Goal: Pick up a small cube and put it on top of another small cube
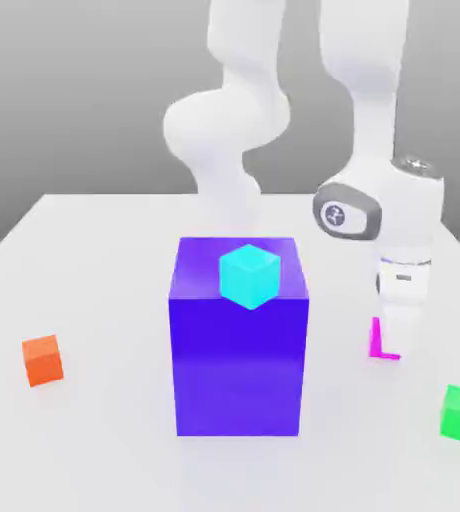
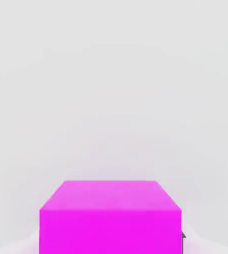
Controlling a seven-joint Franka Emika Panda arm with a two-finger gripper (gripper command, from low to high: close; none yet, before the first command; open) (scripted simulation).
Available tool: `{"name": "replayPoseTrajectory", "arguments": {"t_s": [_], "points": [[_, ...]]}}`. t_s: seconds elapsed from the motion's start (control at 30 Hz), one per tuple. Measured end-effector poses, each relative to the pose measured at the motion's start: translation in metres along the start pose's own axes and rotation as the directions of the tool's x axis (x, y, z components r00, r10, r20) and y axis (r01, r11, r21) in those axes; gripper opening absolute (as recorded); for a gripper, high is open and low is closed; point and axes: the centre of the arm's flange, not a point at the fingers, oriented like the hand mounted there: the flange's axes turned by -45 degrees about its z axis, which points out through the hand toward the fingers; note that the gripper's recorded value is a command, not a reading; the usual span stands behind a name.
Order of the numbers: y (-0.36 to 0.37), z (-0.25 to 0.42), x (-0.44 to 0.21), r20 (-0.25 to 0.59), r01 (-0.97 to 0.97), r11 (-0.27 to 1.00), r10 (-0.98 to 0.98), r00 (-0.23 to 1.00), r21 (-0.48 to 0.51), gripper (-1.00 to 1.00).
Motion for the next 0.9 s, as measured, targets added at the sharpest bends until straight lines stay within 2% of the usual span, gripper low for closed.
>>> {"name": "replayPoseTrajectory", "arguments": {"t_s": [0.17,0.6,0.77,0.8,0.9], "points": [[0.0,-0.031,0.001,0.005,-0.002,1.0,0.002,1.0,-0.002,-1.0],[0.129,-0.082,0.087,0.005,-0.15,0.989,0.15,0.989,-0.004,-1.0],[0.138,-0.03,0.093,0.004,-0.157,0.988,0.157,0.988,-0.001,-1.0],[0.138,-0.023,0.093,0.004,-0.158,0.987,0.158,0.987,-0.001,1.0],[0.138,-0.023,0.093,0.004,-0.158,0.987,0.158,0.987,-0.001,1.0]]}}
